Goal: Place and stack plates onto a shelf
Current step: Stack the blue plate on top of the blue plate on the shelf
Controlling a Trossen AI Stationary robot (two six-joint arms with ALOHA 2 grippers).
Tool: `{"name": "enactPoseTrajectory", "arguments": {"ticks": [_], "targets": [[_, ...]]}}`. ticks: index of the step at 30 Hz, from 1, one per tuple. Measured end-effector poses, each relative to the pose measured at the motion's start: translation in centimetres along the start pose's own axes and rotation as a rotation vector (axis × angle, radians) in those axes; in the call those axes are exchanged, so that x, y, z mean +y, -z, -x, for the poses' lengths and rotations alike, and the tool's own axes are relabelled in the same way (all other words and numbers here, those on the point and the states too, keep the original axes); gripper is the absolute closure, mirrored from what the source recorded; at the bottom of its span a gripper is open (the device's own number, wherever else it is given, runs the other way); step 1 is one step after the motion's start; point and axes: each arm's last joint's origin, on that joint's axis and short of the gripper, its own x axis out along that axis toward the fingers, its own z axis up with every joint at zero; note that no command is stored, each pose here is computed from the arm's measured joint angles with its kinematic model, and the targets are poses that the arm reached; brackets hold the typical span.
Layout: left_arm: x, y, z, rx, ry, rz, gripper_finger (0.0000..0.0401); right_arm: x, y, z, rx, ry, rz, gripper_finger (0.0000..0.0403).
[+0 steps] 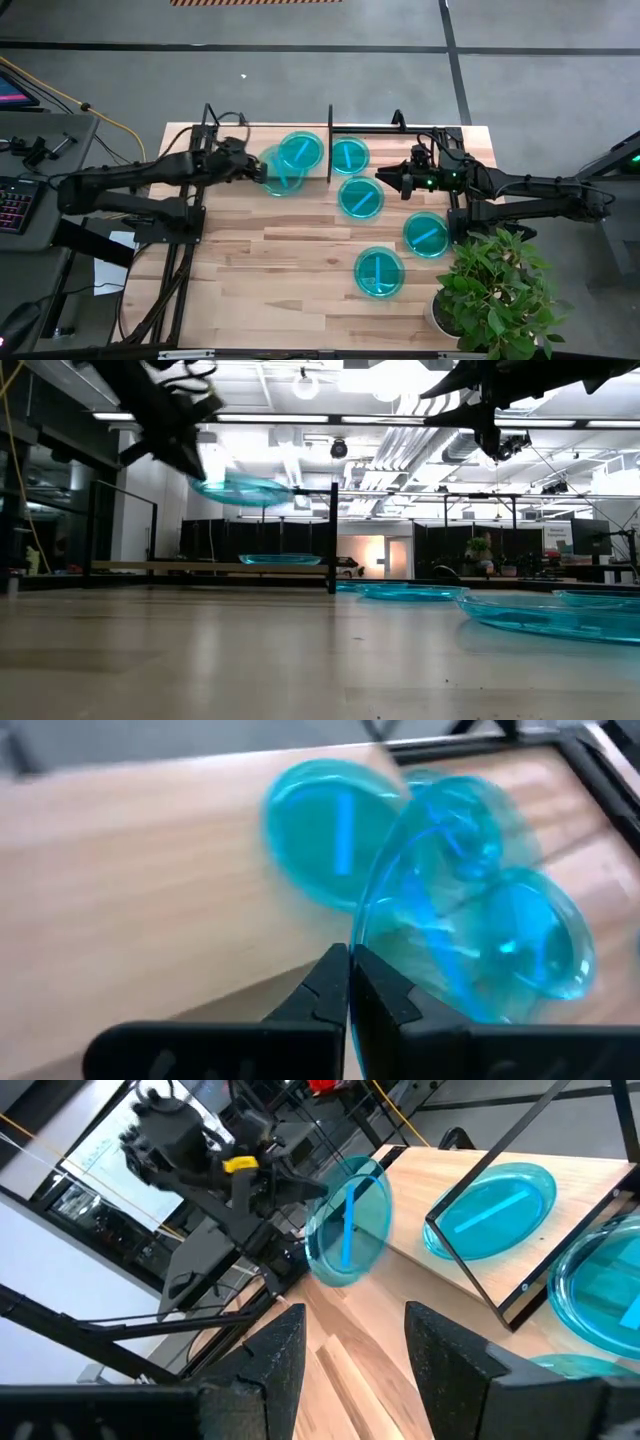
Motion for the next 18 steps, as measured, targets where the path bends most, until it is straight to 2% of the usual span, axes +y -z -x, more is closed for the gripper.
{"name": "enactPoseTrajectory", "arguments": {"ticks": [4,9,14,18], "targets": [[1.8,-0.5,-0.6,-0.074,-0.032,0.126,0.0401,0.0,0.0,0.0,-0.006,0.0,0.0,0.0247],[2.2,-2.9,-3.5,-0.139,0.004,0.154,0.0401,-0.1,-0.1,0.0,-0.034,0.032,0.0,0.0247],[3.0,-4.5,-7.2,-0.068,-0.045,0.175,0.0401,-0.1,-0.1,0.0,-0.036,0.033,-0.02,0.0247],[2.7,-5.1,-9.3,0.008,-0.049,0.132,0.0401,-0.1,-0.1,0.0,-0.031,0.028,-0.024,0.0247]]}}
